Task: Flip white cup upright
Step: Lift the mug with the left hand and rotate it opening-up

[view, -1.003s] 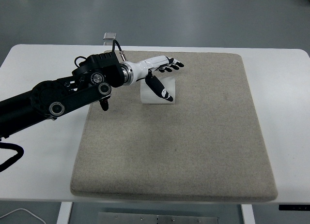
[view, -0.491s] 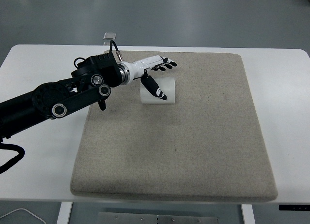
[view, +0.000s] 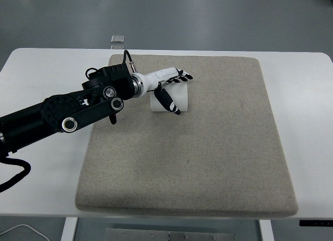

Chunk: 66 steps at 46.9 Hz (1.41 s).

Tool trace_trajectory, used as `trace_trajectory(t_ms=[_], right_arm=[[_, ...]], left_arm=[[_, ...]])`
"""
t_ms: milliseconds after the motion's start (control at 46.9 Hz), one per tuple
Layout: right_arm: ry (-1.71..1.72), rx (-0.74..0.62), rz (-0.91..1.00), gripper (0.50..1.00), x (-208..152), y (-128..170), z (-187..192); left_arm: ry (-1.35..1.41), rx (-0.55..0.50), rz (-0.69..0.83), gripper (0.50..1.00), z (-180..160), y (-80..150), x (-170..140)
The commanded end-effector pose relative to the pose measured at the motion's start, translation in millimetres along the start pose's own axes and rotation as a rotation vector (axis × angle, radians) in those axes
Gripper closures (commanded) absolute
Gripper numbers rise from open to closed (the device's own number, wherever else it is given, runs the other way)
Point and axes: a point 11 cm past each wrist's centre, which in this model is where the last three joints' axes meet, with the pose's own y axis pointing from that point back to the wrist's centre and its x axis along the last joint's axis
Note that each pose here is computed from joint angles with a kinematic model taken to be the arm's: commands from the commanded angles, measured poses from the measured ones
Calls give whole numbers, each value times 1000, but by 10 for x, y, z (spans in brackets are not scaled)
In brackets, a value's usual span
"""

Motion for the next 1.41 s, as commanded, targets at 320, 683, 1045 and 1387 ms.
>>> trace_trajectory(t_ms=[320, 683, 1045, 1387], right_arm=[[0, 0, 0, 570, 0, 0, 2], [0, 1, 0, 570, 0, 1, -7], [0, 1, 0, 570, 0, 0, 0], [0, 1, 0, 570, 0, 0, 0]], left_arm=[[-31, 14, -6, 638, -45, 4, -16], [-50, 10, 8, 904, -34, 12, 37], [142, -62, 48, 934, 104, 94, 370], [442, -236, 55, 934, 58, 242, 574]])
